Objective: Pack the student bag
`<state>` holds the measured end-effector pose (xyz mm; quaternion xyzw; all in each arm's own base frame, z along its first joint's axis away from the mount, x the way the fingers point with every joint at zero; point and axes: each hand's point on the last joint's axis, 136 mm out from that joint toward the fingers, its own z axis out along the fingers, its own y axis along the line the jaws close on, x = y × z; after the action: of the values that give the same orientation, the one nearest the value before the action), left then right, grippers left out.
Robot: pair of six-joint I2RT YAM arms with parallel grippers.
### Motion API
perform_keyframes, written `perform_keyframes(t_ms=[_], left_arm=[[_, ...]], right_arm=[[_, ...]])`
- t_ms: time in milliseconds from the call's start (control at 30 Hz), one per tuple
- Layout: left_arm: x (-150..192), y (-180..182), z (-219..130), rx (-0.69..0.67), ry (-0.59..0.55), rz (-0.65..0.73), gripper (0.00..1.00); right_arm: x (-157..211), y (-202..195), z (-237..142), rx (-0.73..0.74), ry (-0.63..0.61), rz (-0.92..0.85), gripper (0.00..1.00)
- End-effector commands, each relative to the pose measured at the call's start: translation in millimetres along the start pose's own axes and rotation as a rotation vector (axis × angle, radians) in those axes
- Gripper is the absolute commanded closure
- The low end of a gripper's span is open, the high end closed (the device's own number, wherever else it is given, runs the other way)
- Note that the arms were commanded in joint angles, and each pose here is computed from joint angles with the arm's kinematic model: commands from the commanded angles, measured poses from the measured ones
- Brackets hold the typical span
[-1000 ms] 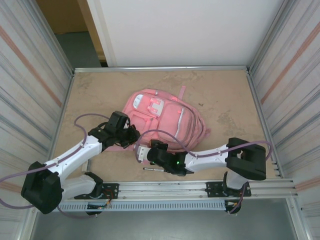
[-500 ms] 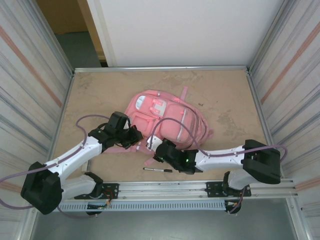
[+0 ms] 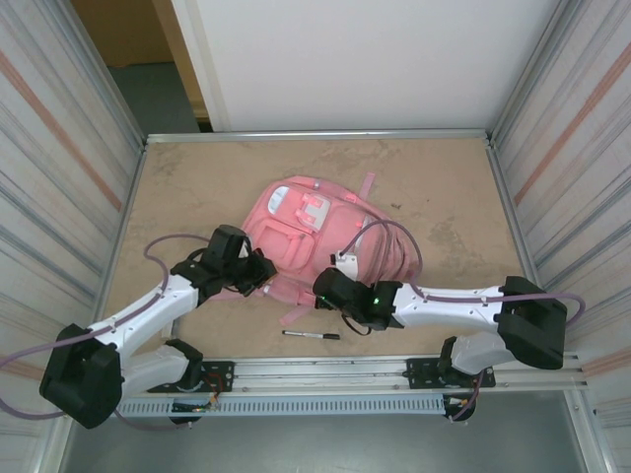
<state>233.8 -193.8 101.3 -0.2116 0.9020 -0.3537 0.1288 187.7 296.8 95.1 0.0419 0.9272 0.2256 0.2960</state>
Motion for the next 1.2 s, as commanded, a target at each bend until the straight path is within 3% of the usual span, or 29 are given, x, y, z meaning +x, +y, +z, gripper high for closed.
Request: perform_keyframes(t_ms=[0,233,400,500,700,800,867,933,1033,1167], left_arm=[[-19.5,7.8,-4.7,-0.012,-0.092,-0.030,1.00],[-48.6,15.1,-11.5,-0.029,-0.128,-0.041,1.00],[-73.7,15.5,-16.7,-0.057,-0.095,0.003,1.00],[-89.0,13.6,-14.9,-0.068,-0.055,0.043,1.00],[-128.2,9.3,3.1,-0.139,-0.002,0.110,1.00],[-155.9,-8.6,20.6,-0.113,0.004,0.125,1.00],[-175.6,-24.2,31.9,-0.081,0.000,0.139,0.91],[-193.8,-34.2,38.1,-0.080,-0.013,0.143,0.65],[-205.6,-41.2,43.7,-0.065,-0.029,0.123,0.60],[-174.4,-40.5,23.7,-0.027,-0.004,0.045,0.57]], right_arm=[[0.8,-21.0,-8.5,0.108,0.020,0.177,1.00],[-18.5,-61.7,-23.6,0.195,-0.087,0.152,1.00],[-37.0,-86.5,-40.2,0.236,-0.184,0.055,1.00],[-44.7,-92.6,-43.1,0.234,-0.182,-0.004,1.00],[-58.2,-48.3,-45.7,0.021,-0.190,-0.124,1.00],[-66.9,-19.9,-49.7,-0.081,-0.209,-0.163,1.00],[-73.0,-2.5,-51.8,-0.123,-0.215,-0.191,1.00],[-79.5,14.2,-53.1,-0.154,-0.219,-0.217,1.00],[-86.4,36.8,-49.6,-0.192,-0.227,-0.252,1.00],[-91.8,52.5,-35.8,-0.183,-0.217,-0.321,1.00]])
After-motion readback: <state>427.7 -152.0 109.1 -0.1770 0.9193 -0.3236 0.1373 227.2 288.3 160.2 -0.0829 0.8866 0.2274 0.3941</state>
